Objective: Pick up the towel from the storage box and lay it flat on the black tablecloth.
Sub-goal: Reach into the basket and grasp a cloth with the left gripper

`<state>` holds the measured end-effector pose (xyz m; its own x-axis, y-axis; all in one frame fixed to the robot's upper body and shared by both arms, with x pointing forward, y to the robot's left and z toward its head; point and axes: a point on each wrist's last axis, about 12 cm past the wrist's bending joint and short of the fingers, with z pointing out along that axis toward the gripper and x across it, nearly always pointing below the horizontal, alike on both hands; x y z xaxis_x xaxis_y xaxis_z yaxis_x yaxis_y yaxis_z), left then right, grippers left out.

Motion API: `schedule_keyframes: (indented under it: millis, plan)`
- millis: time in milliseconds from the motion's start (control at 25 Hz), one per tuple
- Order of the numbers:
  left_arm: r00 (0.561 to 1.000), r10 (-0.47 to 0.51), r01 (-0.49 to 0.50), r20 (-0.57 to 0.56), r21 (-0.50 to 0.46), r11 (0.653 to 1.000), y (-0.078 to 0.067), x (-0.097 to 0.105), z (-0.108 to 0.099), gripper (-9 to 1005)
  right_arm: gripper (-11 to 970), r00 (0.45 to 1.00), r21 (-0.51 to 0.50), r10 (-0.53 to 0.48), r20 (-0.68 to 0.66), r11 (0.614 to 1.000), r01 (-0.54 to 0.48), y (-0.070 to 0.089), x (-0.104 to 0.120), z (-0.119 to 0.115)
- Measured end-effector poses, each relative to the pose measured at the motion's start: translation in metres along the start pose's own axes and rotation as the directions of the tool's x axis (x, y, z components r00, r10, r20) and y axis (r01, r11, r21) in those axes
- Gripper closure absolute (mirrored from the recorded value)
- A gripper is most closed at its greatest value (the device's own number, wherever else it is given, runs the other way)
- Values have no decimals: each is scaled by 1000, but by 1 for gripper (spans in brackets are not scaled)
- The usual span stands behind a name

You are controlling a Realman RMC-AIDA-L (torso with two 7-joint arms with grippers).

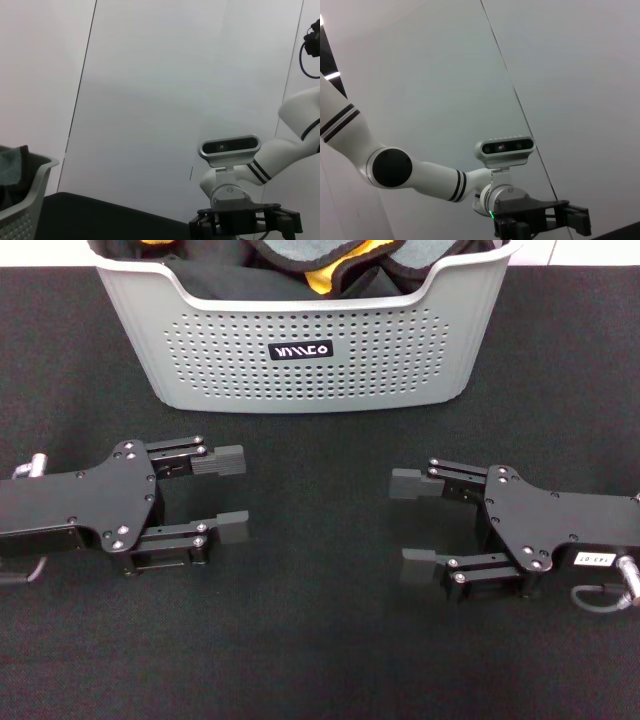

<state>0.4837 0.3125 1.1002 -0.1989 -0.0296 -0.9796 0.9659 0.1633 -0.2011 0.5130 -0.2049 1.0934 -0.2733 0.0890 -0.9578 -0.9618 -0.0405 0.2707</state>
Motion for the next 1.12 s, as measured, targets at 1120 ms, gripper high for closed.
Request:
schedule_keyframes:
  millis: [1120]
  plan:
    - [871, 420, -488, -254, -365, 793, 71, -174, 26, 318, 98, 998, 181, -35, 61, 983, 23, 9, 21, -25]
